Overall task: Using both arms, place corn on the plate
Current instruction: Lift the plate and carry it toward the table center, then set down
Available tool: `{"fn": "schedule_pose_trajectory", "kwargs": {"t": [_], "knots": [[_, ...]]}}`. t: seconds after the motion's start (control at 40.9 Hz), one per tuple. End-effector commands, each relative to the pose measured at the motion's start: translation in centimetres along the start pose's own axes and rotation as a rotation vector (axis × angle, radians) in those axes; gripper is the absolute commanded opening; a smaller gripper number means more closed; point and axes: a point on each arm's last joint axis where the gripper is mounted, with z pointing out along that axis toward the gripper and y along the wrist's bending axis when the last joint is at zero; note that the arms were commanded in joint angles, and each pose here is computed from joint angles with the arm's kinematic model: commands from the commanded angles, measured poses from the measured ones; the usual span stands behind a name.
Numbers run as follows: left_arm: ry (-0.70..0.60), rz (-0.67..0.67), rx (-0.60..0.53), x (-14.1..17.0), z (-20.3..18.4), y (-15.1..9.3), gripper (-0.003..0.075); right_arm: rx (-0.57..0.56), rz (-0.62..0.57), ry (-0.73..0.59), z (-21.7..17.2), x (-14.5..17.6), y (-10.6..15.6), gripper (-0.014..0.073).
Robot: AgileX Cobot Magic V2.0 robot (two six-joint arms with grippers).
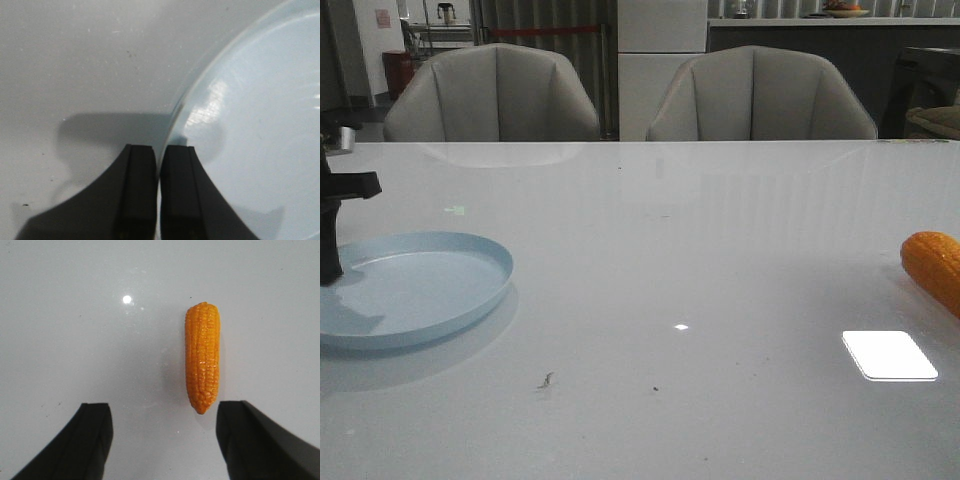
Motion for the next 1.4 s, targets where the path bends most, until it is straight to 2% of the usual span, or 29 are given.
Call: {"fn": "schedule_pose_trajectory", "kwargs": {"t": [0.0, 0.22, 0.416, 0.588, 0.881, 1.126, 1.248, 1.371], "knots": [[-0.118, 0.017, -0.006, -0.5, -5.4, -1.0, 0.0097, -0.003, -0.003, -0.114, -1.1, -1.6, 0.2, 0.0548], [-0.281, 0.04, 0.057, -1.9, -10.5, -2.7, 0.0097, -0.003, -0.003, -0.114, -1.1, -1.6, 0.2, 0.0548], [-0.355, 0.096, 0.168, -2.5, -12.4, -6.8, 0.0097, -0.003, -0.003, -0.113, -1.1, -1.6, 0.2, 0.0548], [-0.325, 0.192, 0.189, -2.3, -11.4, -11.2, 0.0097, -0.003, -0.003, -0.113, -1.1, -1.6, 0.2, 0.0548], [-0.237, 0.355, 0.208, -1.9, -7.6, -17.9, 0.0097, -0.003, -0.003, -0.113, -1.1, -1.6, 0.2, 0.0548], [-0.14, 0.415, 0.201, -1.6, -3.8, -20.6, 0.0106, -0.003, -0.003, -0.11, -1.1, -1.6, 0.2, 0.0548], [-0.132, 0.423, 0.201, -1.5, -3.5, -21.0, 0.0186, -0.004, -0.003, -0.102, -1.0, -1.5, 0.2, 0.0548], [-0.139, 0.431, 0.168, -1.7, -3.4, -20.7, 0.0377, -0.004, -0.003, -0.102, -1.0, -1.5, 0.2, 0.0548]]}}
